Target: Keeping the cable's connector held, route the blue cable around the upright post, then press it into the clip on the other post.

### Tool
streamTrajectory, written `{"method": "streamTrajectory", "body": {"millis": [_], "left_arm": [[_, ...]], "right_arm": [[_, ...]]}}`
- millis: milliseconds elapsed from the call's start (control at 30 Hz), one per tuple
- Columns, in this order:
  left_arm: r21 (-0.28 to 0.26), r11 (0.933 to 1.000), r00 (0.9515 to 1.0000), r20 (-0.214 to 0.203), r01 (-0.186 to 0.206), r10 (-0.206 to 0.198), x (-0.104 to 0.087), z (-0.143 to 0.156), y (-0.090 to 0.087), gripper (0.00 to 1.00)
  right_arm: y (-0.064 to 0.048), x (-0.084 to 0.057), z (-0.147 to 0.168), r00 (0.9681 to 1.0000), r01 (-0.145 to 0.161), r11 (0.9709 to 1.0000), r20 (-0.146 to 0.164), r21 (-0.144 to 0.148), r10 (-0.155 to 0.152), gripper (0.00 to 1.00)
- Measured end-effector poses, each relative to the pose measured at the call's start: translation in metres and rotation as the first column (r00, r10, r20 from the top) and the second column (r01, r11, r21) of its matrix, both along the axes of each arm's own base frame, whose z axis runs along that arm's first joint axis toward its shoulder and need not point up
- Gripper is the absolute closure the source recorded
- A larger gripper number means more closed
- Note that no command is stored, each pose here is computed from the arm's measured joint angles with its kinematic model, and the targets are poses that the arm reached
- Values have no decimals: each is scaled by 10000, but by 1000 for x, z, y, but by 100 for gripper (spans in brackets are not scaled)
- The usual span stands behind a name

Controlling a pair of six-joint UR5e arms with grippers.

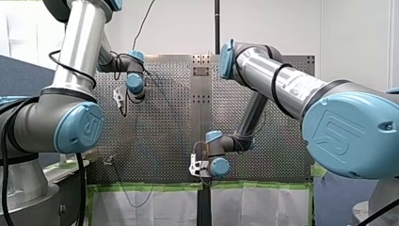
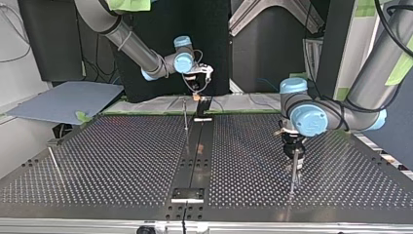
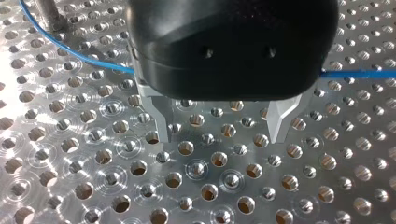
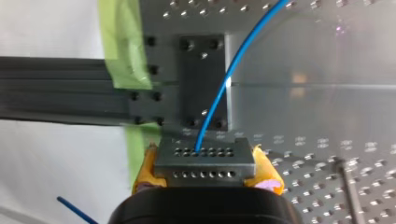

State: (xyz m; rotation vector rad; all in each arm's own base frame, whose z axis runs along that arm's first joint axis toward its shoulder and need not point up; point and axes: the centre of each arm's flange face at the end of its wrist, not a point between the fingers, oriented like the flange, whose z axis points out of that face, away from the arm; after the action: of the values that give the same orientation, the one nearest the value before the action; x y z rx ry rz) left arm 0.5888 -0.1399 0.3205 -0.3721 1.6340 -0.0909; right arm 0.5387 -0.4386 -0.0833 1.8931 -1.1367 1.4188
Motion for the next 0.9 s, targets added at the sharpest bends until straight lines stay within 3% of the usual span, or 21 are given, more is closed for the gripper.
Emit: {"method": "streamTrajectory", "body": {"millis": [500,700,900], "left_arm": [[-6,10000,10000,21,9,-9,0,0,0,0],[-7,10000,10000,20,22,-22,0,0,0,0],[-8,10000,10000,20,25,-25,0,0,-1,0]], "right_arm": [[6,-25,-66,9986,494,9980,-202,382,-486,100],[11,-37,-95,9971,758,9957,-158,527,-750,100],[10,-48,-105,9951,991,9936,-19,541,-992,100]]}}
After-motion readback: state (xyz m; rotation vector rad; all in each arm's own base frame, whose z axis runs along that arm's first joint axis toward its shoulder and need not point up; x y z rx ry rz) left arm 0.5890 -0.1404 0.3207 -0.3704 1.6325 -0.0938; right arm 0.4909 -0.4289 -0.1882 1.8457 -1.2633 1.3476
